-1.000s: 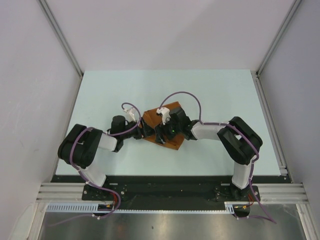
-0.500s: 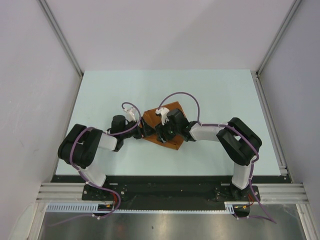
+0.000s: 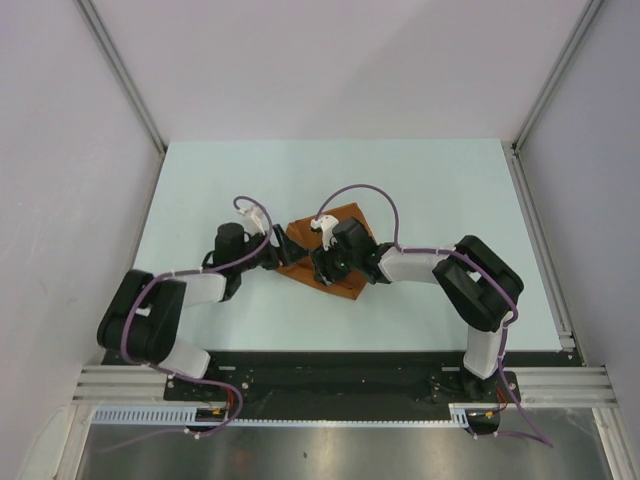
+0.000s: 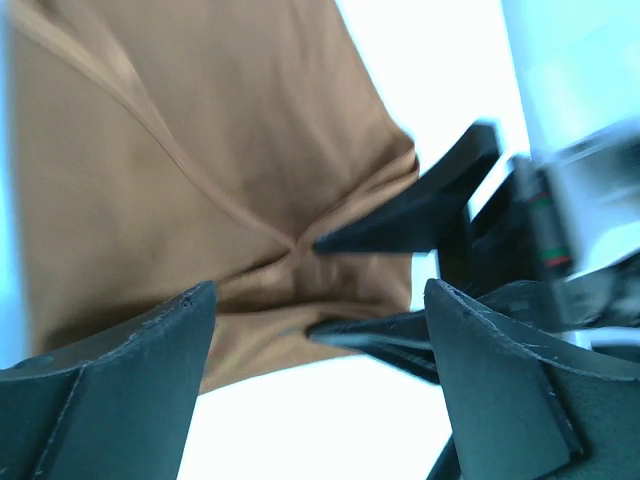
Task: Fold the napkin, place the utensils inside, and roll it up
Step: Roll the napkin with the utensil
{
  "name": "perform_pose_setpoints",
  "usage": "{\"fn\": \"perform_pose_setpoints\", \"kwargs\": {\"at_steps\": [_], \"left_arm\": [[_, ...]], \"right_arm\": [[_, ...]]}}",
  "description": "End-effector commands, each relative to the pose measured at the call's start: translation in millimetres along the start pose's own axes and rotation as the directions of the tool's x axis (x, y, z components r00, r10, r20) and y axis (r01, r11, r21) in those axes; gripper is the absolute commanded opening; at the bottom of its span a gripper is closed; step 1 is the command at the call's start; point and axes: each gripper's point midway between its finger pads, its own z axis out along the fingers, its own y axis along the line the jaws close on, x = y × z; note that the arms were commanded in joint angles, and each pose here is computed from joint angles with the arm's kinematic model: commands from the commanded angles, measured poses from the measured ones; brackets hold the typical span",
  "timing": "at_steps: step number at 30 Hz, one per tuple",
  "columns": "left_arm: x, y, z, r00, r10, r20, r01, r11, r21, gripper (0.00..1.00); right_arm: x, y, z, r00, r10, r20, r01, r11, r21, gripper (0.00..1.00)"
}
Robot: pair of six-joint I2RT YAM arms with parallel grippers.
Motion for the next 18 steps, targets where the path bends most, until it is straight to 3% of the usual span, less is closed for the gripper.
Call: {"fn": "perform_pose_setpoints", "kwargs": {"at_steps": [1, 5, 10, 18], "left_arm": [[-45, -6, -20, 0.987, 0.089, 0.134, -0.078, 0.993, -0.084, 0.90], [-48, 16, -37, 0.979, 0.077, 0.191, -0.040, 0.982, -0.187, 0.91], [-27, 40, -49, 0.982, 0.021, 0.185, 0.022, 0.974, -0.226, 0.89], [-12, 56, -48, 0.989, -0.017, 0.148, 0.051, 0.972, -0.230, 0.73]], "right_arm": [[51, -20, -1, 0.986, 0.043, -0.159, -0.028, 0.995, 0.094, 0.61], [53, -19, 0, 0.985, 0.046, -0.164, -0.032, 0.996, 0.089, 0.62], [52, -19, 1, 0.985, 0.048, -0.163, -0.035, 0.996, 0.084, 0.62], [54, -17, 2, 0.984, 0.049, -0.169, -0.037, 0.997, 0.075, 0.62]]}}
